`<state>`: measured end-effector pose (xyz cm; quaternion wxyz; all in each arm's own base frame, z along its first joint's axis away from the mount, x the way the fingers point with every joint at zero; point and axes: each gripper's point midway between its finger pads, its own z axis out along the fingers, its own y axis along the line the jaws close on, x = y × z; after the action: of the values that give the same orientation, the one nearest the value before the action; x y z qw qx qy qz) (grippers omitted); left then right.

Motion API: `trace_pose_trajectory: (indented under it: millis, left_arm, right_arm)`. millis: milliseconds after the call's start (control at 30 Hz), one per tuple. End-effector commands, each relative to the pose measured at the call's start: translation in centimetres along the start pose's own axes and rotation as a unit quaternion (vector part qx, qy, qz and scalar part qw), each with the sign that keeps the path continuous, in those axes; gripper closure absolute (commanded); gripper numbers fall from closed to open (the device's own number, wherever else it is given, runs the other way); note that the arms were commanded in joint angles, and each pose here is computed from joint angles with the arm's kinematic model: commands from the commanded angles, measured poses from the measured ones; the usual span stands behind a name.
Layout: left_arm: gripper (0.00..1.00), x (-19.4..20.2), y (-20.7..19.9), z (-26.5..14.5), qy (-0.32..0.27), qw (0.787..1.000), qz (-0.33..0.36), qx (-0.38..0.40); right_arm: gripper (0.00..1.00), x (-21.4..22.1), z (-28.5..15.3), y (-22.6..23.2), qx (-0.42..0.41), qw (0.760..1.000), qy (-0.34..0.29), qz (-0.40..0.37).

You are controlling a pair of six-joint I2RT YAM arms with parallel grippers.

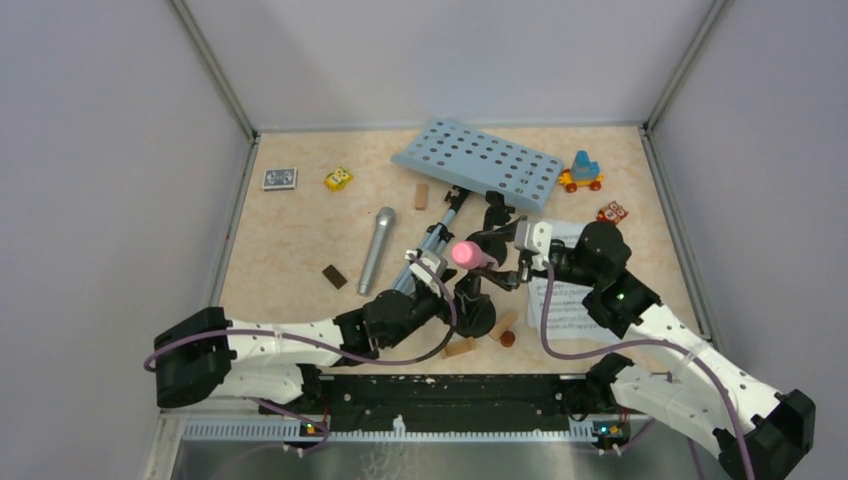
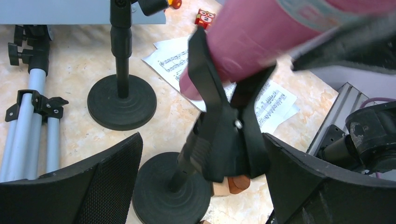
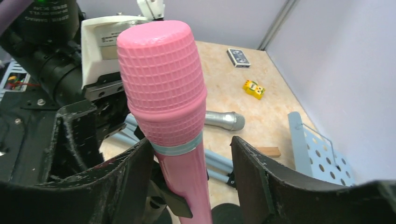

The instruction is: Pack up the instrument practice props

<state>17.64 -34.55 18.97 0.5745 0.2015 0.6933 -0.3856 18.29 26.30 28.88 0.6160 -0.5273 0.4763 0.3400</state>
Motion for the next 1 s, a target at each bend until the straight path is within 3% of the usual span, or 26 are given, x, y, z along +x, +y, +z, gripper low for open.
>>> trace_pose_trajectory:
  millis: [0,200,300,333,700,967]
  left_arm:
    - [0.01,-1.4,-1.0,-0.5,-0.027,0.999,-0.01,0.024]
    - [0.01,-2.0,-0.9,-0.8,-0.042,0.999,-0.009,0.026]
    - [0.01,-2.2,-0.9,-0.9,-0.046,0.999,-0.003,0.027]
    - [0.01,-2.3,-0.9,-1.0,-0.048,0.998,-0.001,0.028]
    - [0.01,-3.1,0.5,-2.1,-0.085,0.996,0.005,0.009]
    - [0.07,-4.1,-0.7,-1.5,-0.092,0.995,0.006,0.027]
  right_arm:
    - [0.45,-1.9,0.8,-1.5,0.025,0.998,-0.033,-0.042]
    - [0.73,-1.4,1.1,-0.4,0.009,0.998,-0.029,-0.052]
    - [0.97,-1.2,1.0,-0.2,0.015,0.998,-0.025,-0.051]
    - [1.0,-1.2,0.9,-0.2,0.019,0.998,-0.023,-0.049]
    - [1.0,-1.1,0.2,-0.4,0.122,0.992,-0.009,-0.014]
    - [1.0,-0.9,0.6,-0.1,0.12,0.993,-0.005,-0.001]
